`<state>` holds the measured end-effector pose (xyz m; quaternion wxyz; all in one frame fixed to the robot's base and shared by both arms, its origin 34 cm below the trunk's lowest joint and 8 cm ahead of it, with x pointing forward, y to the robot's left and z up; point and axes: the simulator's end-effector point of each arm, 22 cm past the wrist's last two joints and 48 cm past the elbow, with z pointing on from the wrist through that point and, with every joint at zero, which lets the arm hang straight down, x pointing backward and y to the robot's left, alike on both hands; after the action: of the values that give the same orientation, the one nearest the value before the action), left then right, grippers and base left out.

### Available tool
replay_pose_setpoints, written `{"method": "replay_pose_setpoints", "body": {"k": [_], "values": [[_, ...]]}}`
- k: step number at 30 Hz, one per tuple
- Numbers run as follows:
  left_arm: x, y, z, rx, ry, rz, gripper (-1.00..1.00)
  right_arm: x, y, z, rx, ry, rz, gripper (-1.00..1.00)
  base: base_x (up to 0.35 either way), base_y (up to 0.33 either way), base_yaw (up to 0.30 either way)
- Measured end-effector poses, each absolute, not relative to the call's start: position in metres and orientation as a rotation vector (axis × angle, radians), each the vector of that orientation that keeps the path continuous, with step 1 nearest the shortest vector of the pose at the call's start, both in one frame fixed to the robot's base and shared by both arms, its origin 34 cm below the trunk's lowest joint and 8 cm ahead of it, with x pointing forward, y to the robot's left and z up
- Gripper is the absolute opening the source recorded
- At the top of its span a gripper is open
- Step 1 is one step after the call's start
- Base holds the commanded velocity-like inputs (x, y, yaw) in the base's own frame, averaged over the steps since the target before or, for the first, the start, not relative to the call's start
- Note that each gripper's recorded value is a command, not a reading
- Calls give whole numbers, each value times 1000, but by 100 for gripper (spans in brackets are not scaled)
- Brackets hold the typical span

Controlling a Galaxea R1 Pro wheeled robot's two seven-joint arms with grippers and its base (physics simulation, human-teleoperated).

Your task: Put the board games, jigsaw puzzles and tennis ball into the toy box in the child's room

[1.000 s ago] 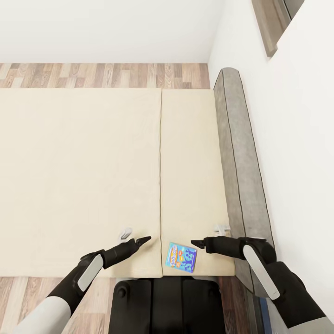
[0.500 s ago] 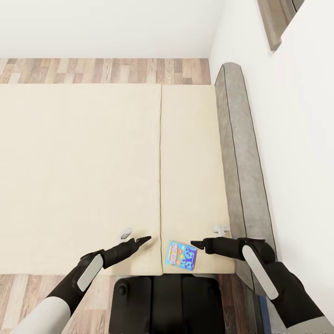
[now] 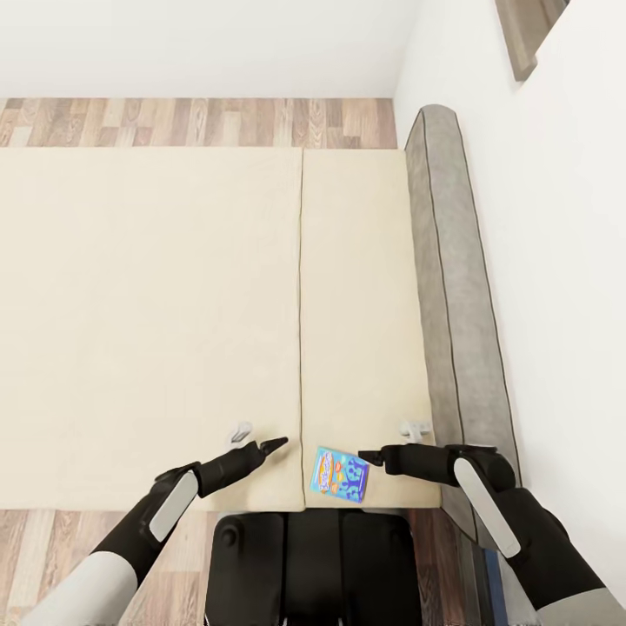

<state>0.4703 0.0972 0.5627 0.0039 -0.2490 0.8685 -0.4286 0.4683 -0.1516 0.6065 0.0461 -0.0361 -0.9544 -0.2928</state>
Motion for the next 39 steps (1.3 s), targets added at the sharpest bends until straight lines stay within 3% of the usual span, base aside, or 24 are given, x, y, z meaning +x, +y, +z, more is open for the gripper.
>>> {"method": "replay_pose_setpoints", "body": {"k": [39], "values": [[453,86,561,-740,2687,-1519,100,426,-160,569,-177,-2832,-843,100,0,0,0]]}}
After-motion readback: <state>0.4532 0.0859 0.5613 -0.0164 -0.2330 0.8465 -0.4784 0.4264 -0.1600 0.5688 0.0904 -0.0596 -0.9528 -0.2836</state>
